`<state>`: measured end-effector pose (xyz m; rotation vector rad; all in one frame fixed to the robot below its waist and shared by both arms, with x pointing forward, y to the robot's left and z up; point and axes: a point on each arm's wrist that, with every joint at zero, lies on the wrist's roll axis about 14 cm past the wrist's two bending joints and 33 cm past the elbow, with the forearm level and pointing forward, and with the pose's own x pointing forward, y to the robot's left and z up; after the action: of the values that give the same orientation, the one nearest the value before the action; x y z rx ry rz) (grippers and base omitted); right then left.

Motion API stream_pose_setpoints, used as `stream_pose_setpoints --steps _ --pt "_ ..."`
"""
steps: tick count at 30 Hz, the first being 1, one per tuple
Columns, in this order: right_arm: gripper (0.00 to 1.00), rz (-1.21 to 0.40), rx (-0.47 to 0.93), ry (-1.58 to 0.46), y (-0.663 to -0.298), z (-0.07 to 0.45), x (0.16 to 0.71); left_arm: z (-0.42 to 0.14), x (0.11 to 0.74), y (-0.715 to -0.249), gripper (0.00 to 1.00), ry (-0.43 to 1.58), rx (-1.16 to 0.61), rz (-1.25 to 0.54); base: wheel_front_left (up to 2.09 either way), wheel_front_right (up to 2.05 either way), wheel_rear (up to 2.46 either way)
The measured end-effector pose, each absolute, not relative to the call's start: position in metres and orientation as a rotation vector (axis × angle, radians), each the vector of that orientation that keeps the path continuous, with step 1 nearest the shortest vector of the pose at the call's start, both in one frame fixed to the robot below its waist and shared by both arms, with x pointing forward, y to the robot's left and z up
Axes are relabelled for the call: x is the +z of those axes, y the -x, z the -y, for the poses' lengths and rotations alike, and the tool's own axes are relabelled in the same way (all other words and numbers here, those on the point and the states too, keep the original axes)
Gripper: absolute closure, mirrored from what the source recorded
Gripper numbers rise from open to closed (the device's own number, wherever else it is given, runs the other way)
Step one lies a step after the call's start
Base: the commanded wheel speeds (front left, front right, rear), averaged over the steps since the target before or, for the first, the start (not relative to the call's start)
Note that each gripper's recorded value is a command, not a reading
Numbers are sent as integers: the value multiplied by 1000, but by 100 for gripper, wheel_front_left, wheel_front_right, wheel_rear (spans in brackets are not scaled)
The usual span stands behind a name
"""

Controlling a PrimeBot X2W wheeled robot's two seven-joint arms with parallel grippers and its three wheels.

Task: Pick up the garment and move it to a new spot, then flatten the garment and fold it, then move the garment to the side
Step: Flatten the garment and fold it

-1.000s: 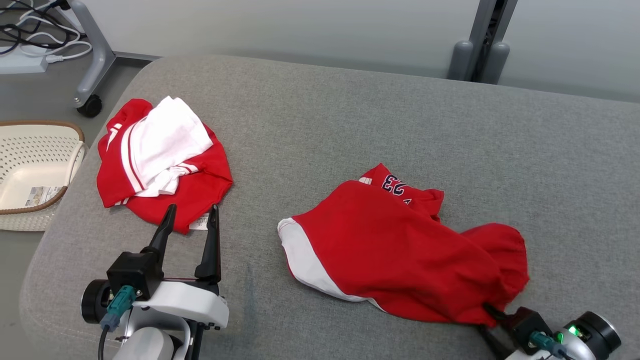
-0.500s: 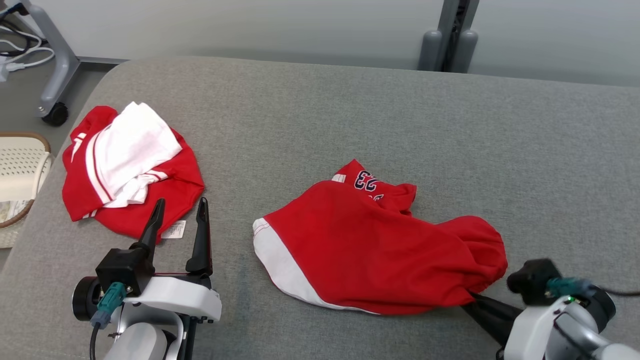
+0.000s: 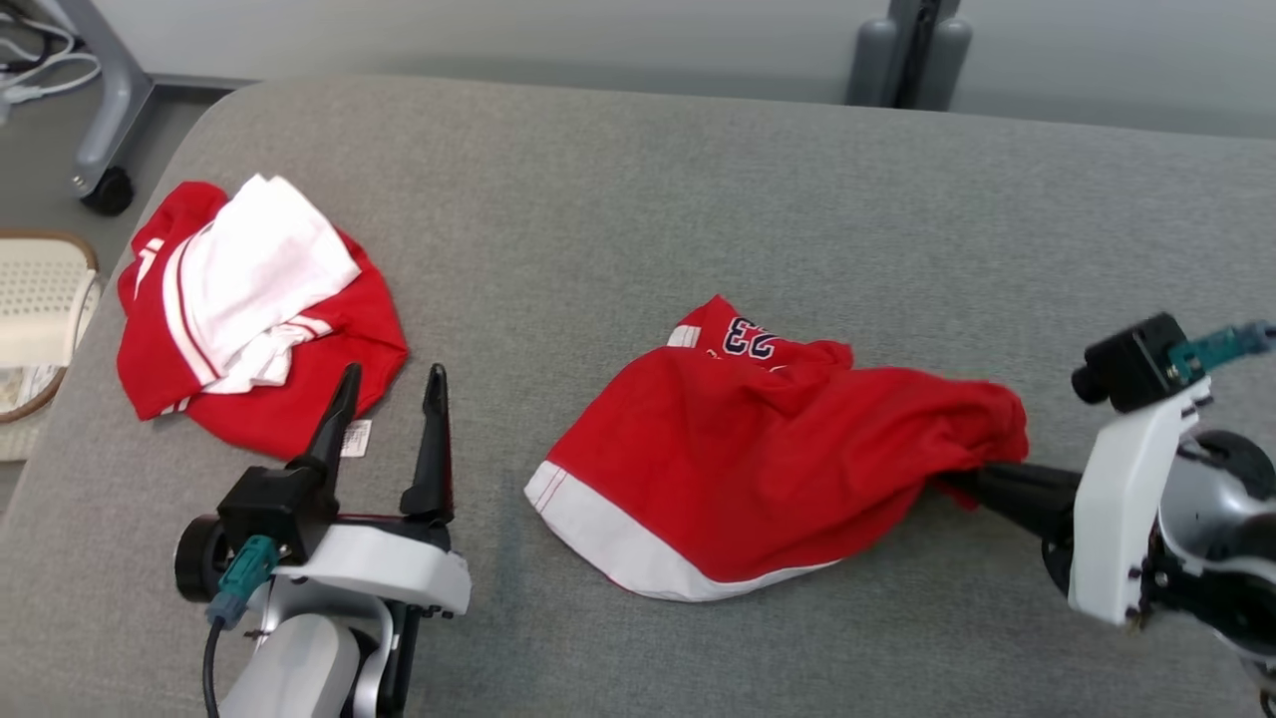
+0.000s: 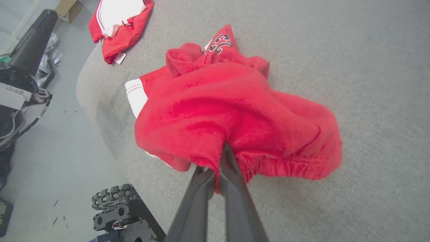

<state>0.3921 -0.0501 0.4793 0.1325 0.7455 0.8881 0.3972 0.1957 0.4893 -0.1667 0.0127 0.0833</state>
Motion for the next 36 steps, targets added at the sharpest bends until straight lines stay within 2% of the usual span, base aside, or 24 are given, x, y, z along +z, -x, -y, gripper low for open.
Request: stream_pose_setpoints --steps 7,11,12,13,14,15,25,36 --pt "100 -812 900 -94 -444 29 465 -189 485 -405 0 183 70 -21 0 0 0" --pt "100 -810 928 -86 -461 9 459 -189 480 -407 0 188 70 -34 0 0 0" --pt "93 -798 932 -85 -466 4 458 -188 479 -407 0 189 69 -38 0 0 0" --pt "58 -783 931 -81 -472 0 457 -188 478 -408 0 184 68 -41 0 0 0" --pt "16 -760 933 -87 -477 -4 458 -189 478 -409 0 182 67 -40 0 0 0" --pt "0 -739 930 -96 -482 -8 458 -189 477 -410 0 179 69 -41 0 0 0" --pt "0 -429 818 -164 -517 -8 455 -190 473 -416 0 170 70 -46 0 0 0" --pt "0 -288 717 -340 -479 28 460 -185 476 -417 0 148 36 -36 0 0 0"
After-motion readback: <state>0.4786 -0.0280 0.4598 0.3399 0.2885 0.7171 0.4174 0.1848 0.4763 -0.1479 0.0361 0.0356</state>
